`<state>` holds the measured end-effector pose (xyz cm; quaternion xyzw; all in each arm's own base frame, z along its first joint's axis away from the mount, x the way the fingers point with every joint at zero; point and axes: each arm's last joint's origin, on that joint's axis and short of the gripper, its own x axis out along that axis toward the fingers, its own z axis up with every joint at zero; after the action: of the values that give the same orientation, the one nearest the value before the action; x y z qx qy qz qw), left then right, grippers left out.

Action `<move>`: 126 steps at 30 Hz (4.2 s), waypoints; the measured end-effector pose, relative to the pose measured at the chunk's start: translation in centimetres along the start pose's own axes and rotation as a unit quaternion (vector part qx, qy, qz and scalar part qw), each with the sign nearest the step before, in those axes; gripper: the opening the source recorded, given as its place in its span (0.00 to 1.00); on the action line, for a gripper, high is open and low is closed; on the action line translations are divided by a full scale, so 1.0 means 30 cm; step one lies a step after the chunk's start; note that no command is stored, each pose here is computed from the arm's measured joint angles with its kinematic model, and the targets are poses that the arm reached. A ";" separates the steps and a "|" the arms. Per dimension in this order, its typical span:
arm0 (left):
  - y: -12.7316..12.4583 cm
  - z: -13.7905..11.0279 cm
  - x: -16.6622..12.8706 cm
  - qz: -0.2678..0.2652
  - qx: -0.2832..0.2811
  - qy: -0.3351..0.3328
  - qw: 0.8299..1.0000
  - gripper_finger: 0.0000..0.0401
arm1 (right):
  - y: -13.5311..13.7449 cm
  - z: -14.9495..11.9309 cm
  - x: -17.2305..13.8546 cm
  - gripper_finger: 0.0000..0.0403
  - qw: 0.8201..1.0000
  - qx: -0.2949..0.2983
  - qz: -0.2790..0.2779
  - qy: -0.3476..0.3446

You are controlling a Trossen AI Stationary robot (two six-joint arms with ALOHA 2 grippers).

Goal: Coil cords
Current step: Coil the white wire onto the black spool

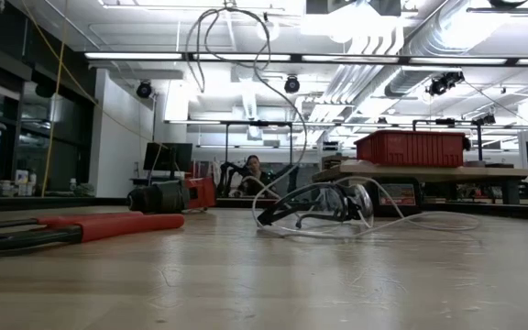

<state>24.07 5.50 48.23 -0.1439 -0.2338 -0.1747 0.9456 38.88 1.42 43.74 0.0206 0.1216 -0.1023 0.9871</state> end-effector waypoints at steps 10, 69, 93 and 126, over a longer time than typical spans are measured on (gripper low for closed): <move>-0.019 0.022 -0.013 0.000 0.017 -0.009 1.000 0.00 | -0.003 0.000 -0.007 0.21 1.000 -0.006 -0.014 0.003; -0.018 0.042 -0.060 0.070 -0.036 0.015 0.997 0.00 | 0.031 0.009 -0.089 0.00 0.999 0.001 0.029 0.031; -0.011 0.028 -0.062 0.080 -0.066 0.034 0.994 0.00 | 0.054 -0.003 -0.098 0.00 0.998 -0.002 0.038 0.046; -0.005 0.008 -0.065 0.083 -0.109 0.068 0.988 0.00 | 0.085 -0.020 -0.109 0.00 0.995 -0.002 0.074 0.071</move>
<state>22.30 5.97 47.49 -0.2531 -0.1362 -0.1298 0.9489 36.17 4.61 44.01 0.0350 0.1901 -0.0273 0.9808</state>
